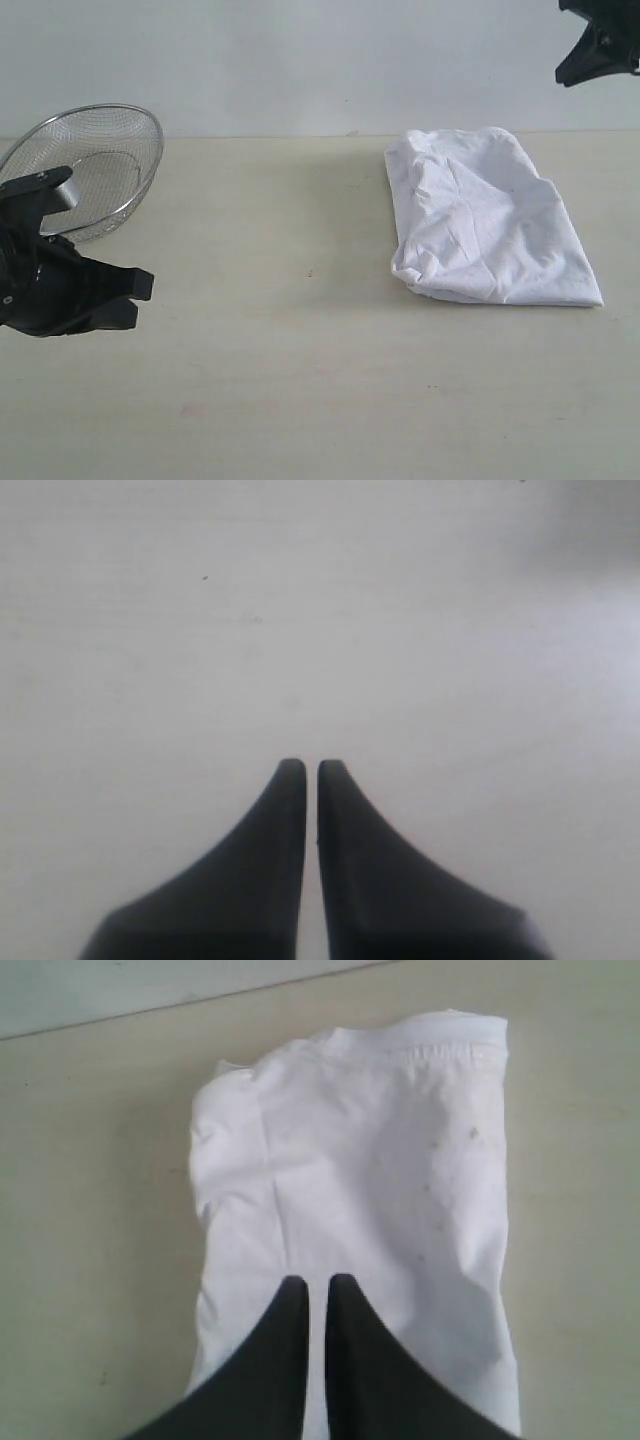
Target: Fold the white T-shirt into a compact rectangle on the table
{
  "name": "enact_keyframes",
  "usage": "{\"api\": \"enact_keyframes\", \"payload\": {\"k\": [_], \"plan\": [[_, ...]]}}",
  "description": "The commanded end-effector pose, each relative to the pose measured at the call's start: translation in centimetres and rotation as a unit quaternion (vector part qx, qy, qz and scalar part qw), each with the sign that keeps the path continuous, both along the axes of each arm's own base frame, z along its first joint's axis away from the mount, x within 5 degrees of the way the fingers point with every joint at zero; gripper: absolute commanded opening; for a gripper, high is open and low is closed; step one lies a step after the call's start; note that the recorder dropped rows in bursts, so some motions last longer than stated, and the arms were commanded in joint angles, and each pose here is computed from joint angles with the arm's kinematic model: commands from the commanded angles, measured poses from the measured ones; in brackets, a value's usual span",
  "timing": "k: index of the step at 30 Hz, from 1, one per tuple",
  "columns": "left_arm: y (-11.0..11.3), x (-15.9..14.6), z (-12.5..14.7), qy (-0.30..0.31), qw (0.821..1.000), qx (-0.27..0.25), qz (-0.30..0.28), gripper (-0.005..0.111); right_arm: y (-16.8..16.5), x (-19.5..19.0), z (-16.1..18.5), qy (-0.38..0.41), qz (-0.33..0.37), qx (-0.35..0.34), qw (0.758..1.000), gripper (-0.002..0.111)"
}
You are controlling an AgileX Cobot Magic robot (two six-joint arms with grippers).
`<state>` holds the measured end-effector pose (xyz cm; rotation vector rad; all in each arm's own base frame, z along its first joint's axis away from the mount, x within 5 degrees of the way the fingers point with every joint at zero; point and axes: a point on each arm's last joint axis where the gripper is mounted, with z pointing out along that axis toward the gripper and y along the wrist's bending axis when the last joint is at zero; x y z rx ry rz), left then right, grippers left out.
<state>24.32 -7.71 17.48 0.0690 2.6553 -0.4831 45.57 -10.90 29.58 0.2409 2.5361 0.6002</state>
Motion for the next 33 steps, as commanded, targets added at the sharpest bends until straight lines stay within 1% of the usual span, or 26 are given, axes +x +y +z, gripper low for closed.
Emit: {"api": "enact_keyframes", "payload": {"k": [1,3,6,7,10,12,15,19,20,21,22,23,25,28,33], "plan": [[-0.2,-0.1,0.2,-0.005,1.000,-0.013,0.003,0.005,1.5,-2.8,4.3,-0.022,0.011,-0.005,1.000,0.001],[-0.2,0.0,0.3,-0.009,1.000,-0.021,0.017,0.005,2.9,-4.6,5.7,-0.027,0.019,-0.005,0.999,0.001],[-0.3,0.3,0.5,-0.010,0.998,-0.045,0.047,0.005,5.3,-7.3,6.4,-0.017,0.039,-0.002,0.999,0.001],[-0.3,0.3,0.5,-0.010,0.998,-0.045,0.047,0.005,6.7,-9.0,6.9,-0.020,0.059,-0.008,0.998,0.001],[-0.3,0.2,0.4,-0.011,0.998,-0.042,0.041,0.005,8.8,-11.7,6.5,-0.023,0.079,-0.014,0.996,0.001],[-0.3,0.2,0.4,-0.007,0.998,-0.044,0.039,0.005,10.0,-13.8,6.7,-0.048,0.076,-0.024,0.996,0.001],[-0.4,0.1,0.4,-0.004,0.998,-0.045,0.036,0.005,11.3,-17.2,6.1,-0.093,0.053,-0.034,0.994,0.001],[-0.5,0.0,0.4,0.002,0.998,-0.048,0.032,0.005,13.0,-22.1,4.3,-0.153,0.038,-0.055,0.986,0.001],[-0.5,0.0,0.4,0.002,0.998,-0.048,0.032,0.005,13.4,-23.3,3.5,-0.162,0.037,-0.057,0.985,0.001],[-0.5,0.0,0.4,0.002,0.998,-0.048,0.032,0.005,13.9,-25.5,1.9,-0.178,0.031,-0.059,0.982,0.001],[-0.5,0.0,0.4,0.002,0.998,-0.048,0.032,0.005,14.1,-26.3,1.2,-0.180,0.030,-0.058,0.982,0.001],[-0.5,0.0,0.4,0.002,0.998,-0.048,0.032,0.005,14.3,-28.0,-0.5,-0.178,0.031,-0.059,0.982,0.001],[-0.5,0.0,0.4,0.002,0.998,-0.048,0.032,0.005,14.3,-29.9,-2.7,-0.158,0.037,-0.058,0.985,0.001],[-0.5,0.0,0.4,0.002,0.998,-0.048,0.033,0.005,14.4,-31.6,-5.0,-0.125,0.045,-0.056,0.990,0.001],[-0.4,0.0,0.4,0.001,0.998,-0.047,0.033,0.005,14.4,-31.7,-5.3,-0.119,0.046,-0.053,0.990,0.001]]}}
